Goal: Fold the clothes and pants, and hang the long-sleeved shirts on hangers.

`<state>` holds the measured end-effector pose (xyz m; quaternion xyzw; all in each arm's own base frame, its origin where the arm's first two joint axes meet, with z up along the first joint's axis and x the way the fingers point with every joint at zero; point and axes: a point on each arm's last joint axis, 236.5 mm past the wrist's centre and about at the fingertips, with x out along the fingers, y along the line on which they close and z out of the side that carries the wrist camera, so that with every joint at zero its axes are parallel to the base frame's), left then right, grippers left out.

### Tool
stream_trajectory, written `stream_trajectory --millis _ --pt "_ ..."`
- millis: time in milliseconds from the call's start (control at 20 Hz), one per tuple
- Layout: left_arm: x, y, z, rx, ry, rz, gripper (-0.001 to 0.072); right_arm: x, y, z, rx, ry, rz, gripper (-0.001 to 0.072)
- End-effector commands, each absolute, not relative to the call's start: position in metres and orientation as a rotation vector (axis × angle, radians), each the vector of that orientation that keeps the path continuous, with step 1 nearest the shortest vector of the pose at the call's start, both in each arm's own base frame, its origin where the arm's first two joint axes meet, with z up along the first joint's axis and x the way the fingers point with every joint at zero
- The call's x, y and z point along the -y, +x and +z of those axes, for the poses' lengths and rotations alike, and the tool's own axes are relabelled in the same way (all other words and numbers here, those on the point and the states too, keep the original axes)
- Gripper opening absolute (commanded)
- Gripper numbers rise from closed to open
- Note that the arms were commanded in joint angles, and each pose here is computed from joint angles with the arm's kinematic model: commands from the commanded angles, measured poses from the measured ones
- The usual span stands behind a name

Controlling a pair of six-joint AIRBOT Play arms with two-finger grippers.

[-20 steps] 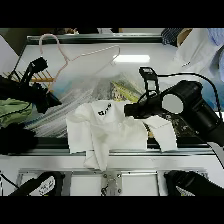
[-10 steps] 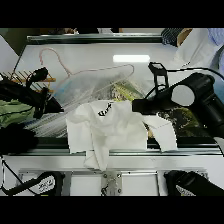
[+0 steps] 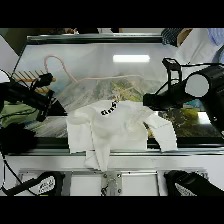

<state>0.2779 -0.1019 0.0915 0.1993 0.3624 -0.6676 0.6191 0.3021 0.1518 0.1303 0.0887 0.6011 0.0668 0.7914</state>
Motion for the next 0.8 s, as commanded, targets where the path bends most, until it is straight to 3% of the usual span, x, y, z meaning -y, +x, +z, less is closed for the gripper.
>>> stream_trajectory --millis 0,350,750 --pt "0.115 0.253 0.068 -0.843 0.439 -1.577 0.0016 -0.149 0.302 0.130 -1.295 0.190 0.139 0.0036" --pt "0.123 0.222 0.012 -0.945 0.529 -1.528 0.0017 -0.149 0.302 0.130 -1.295 0.191 0.139 0.0036" --pt "0.130 0.236 -0.005 -0.963 0.540 -1.473 0.0017 -0.145 0.293 0.127 -1.335 0.153 0.145 0.0036"
